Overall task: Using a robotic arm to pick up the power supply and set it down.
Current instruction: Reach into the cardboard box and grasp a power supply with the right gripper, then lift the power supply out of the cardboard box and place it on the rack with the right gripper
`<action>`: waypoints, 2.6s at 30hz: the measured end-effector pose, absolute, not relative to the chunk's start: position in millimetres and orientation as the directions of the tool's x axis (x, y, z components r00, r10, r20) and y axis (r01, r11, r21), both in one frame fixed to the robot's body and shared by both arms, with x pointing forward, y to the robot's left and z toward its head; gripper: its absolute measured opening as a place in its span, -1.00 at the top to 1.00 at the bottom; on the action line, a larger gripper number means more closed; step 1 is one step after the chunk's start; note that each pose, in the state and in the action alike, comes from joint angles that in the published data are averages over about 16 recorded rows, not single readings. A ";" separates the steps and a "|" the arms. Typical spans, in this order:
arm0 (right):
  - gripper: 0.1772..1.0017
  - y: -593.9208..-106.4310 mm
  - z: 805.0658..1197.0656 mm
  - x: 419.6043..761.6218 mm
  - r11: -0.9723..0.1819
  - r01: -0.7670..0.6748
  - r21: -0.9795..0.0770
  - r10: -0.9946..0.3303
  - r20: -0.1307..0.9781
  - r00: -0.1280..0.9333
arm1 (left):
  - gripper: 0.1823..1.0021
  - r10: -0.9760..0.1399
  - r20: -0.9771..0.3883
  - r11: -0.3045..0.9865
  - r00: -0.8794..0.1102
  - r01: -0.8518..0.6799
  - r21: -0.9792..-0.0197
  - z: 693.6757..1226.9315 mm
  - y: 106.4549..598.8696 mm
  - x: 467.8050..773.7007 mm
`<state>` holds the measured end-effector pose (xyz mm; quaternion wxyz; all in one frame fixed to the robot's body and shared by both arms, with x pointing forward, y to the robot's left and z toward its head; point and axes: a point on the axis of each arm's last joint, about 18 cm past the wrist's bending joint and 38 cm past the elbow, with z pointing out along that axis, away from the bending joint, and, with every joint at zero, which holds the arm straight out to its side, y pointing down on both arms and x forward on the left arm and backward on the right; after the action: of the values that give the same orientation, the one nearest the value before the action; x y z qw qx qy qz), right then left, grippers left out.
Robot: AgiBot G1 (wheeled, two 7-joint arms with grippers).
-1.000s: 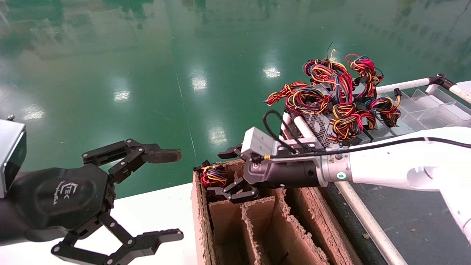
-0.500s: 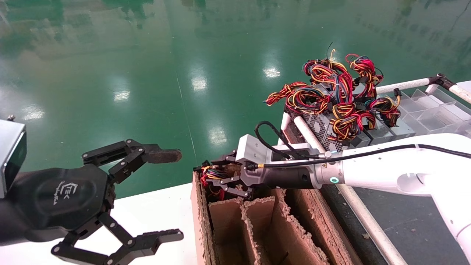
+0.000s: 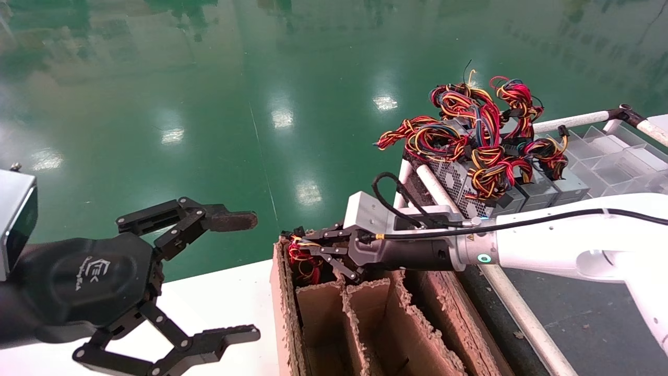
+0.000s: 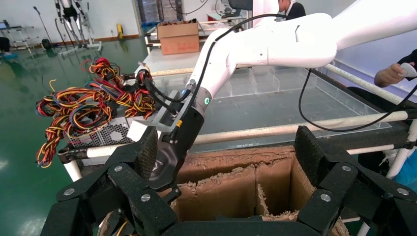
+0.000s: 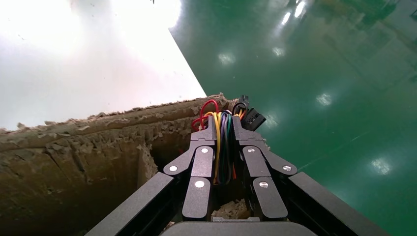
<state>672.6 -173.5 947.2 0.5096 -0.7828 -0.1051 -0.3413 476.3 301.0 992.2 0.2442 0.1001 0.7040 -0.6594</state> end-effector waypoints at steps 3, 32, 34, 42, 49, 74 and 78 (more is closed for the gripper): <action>0.80 -178.4 954.4 668.9 -0.435 0.524 -0.732 -0.196 0.645 0.739 | -1.00 -0.181 -0.476 0.110 -0.861 0.463 -0.879 992.2 301.0 476.3; 0.85 -320.7 1109.8 543.9 -0.187 0.702 -0.687 -0.465 0.692 0.553 | -1.00 -0.181 -0.476 0.110 -0.861 0.463 -0.879 992.2 301.0 476.3; 0.85 -333.7 1113.0 536.2 -0.184 0.693 -0.697 -0.481 0.679 0.556 | -1.00 -0.181 -0.476 0.110 -0.861 0.463 -0.879 992.2 301.0 476.3; 0.85 -386.7 1111.2 508.8 -0.190 0.645 -0.740 -0.540 0.628 0.561 | -1.00 -0.181 -0.476 0.110 -0.861 0.463 -0.879 992.2 301.0 476.3; 0.85 -426.2 1100.7 486.4 -0.221 0.605 -0.765 -0.581 0.602 0.548 | -1.00 -0.181 -0.476 0.110 -0.861 0.463 -0.879 992.2 301.0 476.3; 0.85 -502.4 1045.9 474.6 -0.321 0.440 -0.839 -0.695 0.524 0.493 | -1.00 -0.181 -0.476 0.110 -0.861 0.463 -0.879 992.2 301.0 476.3; 0.85 -495.5 1036.9 484.5 -0.315 0.425 -0.849 -0.688 0.513 0.514 | -1.00 -0.181 -0.476 0.110 -0.861 0.463 -0.879 992.2 301.0 476.3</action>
<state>484.5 -495.5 1036.9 0.5765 -0.6517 0.1008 -0.4825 476.3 301.0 992.2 0.2442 0.1001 0.7040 -0.6594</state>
